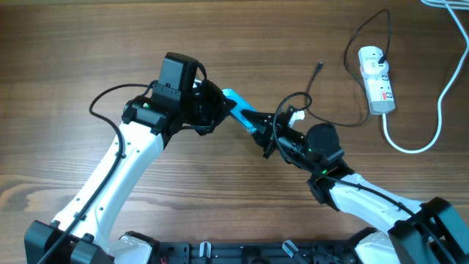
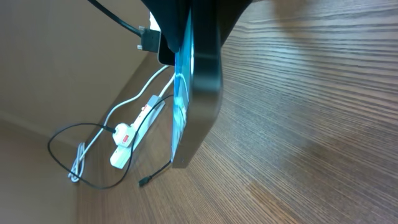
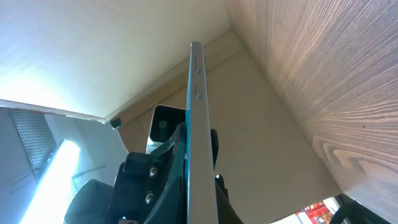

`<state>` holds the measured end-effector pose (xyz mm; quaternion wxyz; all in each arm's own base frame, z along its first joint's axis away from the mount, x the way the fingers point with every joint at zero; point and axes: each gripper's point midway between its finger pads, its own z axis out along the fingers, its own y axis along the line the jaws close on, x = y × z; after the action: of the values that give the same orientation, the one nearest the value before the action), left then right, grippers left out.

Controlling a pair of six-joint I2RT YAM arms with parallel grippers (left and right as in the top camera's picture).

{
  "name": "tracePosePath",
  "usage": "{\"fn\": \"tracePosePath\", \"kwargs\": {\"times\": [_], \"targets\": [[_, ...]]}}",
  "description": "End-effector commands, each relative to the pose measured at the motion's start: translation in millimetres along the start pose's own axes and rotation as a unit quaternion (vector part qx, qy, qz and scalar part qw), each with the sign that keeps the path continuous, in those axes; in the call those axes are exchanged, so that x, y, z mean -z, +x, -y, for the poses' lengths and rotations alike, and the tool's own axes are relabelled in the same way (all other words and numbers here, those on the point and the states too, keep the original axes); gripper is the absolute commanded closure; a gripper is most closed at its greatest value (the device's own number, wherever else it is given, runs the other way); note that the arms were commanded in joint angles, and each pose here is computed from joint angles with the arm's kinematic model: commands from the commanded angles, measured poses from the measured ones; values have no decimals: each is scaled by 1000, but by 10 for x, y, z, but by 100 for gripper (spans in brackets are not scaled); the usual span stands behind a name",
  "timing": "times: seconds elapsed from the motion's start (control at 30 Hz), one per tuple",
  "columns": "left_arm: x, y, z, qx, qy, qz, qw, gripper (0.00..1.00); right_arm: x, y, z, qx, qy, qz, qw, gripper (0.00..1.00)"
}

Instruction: Plug charger to phone and switch on socket

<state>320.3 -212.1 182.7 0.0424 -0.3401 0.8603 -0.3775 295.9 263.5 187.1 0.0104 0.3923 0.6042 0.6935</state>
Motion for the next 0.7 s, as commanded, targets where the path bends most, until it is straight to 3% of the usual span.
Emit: {"fn": "tracePosePath", "kwargs": {"times": [0.0,0.03,0.1,0.23,0.33,0.4,0.43,0.47,0.53,0.6,0.67], "targets": [[-45,112,-41,-22,-10,-14,1000,96,-36,246,15,28,16,-54,998,96],[-45,111,-38,-15,-10,-13,1000,96,-36,245,14,28,16,-54,998,95],[-43,86,50,-16,8,-9,1000,96,-33,266,29,28,20,-60,998,72],[81,-72,225,-16,61,-22,998,96,-28,274,90,25,34,-65,997,55],[327,-420,141,-54,87,-19,995,96,25,-37,547,-19,122,3,992,32],[525,-587,-25,-62,97,-31,993,96,129,-460,741,77,159,101,979,18],[676,-575,-159,-86,112,-62,988,96,227,-766,724,266,188,157,932,4],[735,-580,-296,-78,105,-71,989,96,265,-861,696,368,207,165,891,1],[774,-470,-424,-62,106,-113,986,96,281,-898,683,445,223,158,853,1],[724,-264,-357,-97,141,-169,971,96,300,-938,664,488,233,160,826,2],[548,-205,-386,-102,129,-195,967,96,307,-900,607,501,230,157,819,2]]}}
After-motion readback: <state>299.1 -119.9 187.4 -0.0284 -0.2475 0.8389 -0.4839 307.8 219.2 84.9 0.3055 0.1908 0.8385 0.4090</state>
